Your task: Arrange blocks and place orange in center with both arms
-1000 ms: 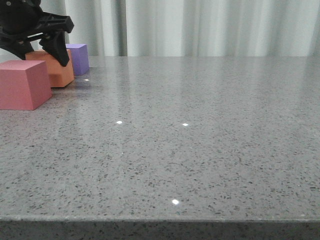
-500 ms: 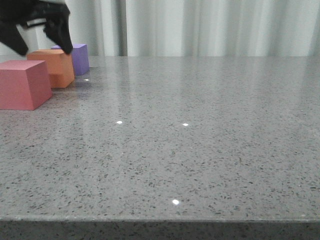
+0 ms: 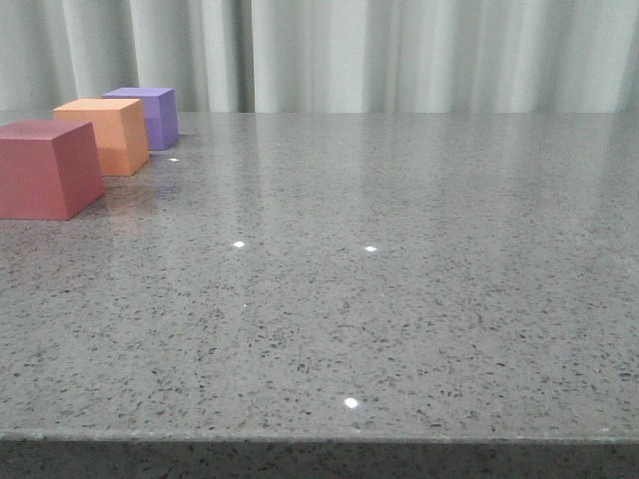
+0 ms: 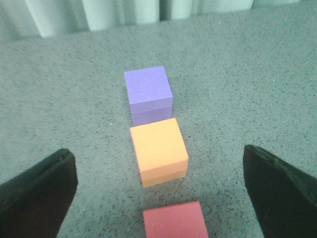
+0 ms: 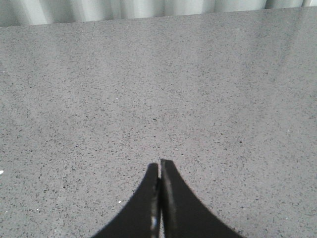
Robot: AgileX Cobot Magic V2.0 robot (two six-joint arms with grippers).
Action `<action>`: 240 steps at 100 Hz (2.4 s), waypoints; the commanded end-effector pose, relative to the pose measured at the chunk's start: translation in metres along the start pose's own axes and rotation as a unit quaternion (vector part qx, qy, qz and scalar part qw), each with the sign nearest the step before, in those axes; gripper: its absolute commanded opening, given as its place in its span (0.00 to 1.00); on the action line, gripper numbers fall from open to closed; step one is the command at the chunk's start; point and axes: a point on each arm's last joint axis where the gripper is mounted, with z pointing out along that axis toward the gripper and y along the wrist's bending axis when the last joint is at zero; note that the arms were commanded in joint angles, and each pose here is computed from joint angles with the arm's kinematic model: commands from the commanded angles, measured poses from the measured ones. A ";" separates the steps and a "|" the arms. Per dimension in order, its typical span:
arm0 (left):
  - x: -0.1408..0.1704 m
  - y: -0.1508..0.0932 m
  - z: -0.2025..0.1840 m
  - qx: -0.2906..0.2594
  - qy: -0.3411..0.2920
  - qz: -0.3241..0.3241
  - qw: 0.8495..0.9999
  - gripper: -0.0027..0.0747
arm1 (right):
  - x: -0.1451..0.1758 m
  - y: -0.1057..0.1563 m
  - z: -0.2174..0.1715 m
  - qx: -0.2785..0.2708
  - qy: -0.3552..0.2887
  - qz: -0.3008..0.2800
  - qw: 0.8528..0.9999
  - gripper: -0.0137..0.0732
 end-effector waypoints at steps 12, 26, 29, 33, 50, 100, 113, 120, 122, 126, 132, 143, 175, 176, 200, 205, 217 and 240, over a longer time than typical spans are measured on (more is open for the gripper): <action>0.024 -0.001 -0.069 -0.005 -0.127 0.005 0.992 0.86 | -0.014 0.001 -0.004 -0.005 -0.047 -0.013 0.999 0.08; 0.059 -0.002 -0.095 -0.005 -0.154 0.002 0.988 0.86 | -0.014 0.001 -0.004 -0.005 -0.047 -0.013 0.999 0.08; 0.065 -0.002 -0.098 -0.005 -0.155 0.002 0.988 0.86 | -0.014 0.001 -0.004 -0.005 -0.047 -0.013 0.999 0.08; 0.073 -0.002 -0.105 -0.005 -0.163 0.002 0.987 0.86 | -0.014 0.001 -0.004 -0.005 -0.047 -0.013 0.999 0.08; 0.110 -0.002 -0.127 -0.005 -0.184 0.002 0.983 0.86 | -0.014 0.001 -0.004 -0.005 -0.047 -0.013 0.999 0.08; 0.151 -0.003 -0.153 -0.005 -0.236 0.003 0.972 0.01 | -0.014 0.001 -0.004 -0.005 -0.047 -0.013 0.999 0.08; 0.151 -0.003 -0.153 -0.005 -0.235 0.003 0.972 0.01 | -0.014 0.001 -0.004 -0.005 -0.047 -0.013 0.999 0.08; 0.151 -0.003 -0.153 -0.005 -0.235 0.003 0.972 0.01 | -0.014 0.001 -0.004 -0.005 -0.047 -0.013 0.999 0.08; 0.151 -0.003 -0.153 -0.005 -0.235 0.003 0.972 0.01 | -0.014 0.001 -0.004 -0.005 -0.047 -0.013 0.999 0.08; 0.151 -0.003 -0.153 -0.005 -0.235 0.003 0.972 0.01 | -0.014 0.001 -0.004 -0.005 -0.047 -0.013 0.999 0.08; 0.151 -0.003 -0.153 -0.005 -0.235 0.003 0.972 0.01 | -0.014 0.001 -0.004 -0.005 -0.047 -0.013 0.999 0.08; 0.151 -0.003 -0.153 -0.005 -0.235 0.003 0.972 0.01 | -0.014 0.001 -0.004 -0.005 -0.047 -0.013 0.999 0.08; 0.151 -0.003 -0.153 -0.005 -0.235 0.003 0.972 0.01 | -0.014 0.001 -0.004 -0.005 -0.047 -0.013 0.999 0.08; 0.151 -0.003 -0.153 -0.005 -0.235 0.003 0.972 0.01 | -0.014 0.001 -0.004 -0.005 -0.047 -0.013 0.999 0.08; 0.149 -0.003 -0.154 -0.005 -0.243 0.004 0.970 0.01 | -0.014 0.001 -0.004 -0.005 -0.047 -0.013 0.999 0.08; 0.151 -0.002 -0.154 -0.010 -0.245 0.010 0.969 0.01 | -0.014 0.001 -0.004 -0.005 -0.047 -0.013 0.999 0.08; 0.157 -0.001 -0.154 -0.024 -0.276 0.029 0.960 0.01 | -0.014 0.001 -0.004 -0.005 -0.047 -0.013 0.999 0.08; 0.194 0.000 -0.138 -0.032 -0.335 0.047 0.941 0.01 | -0.014 0.001 -0.004 -0.005 -0.047 -0.013 0.999 0.08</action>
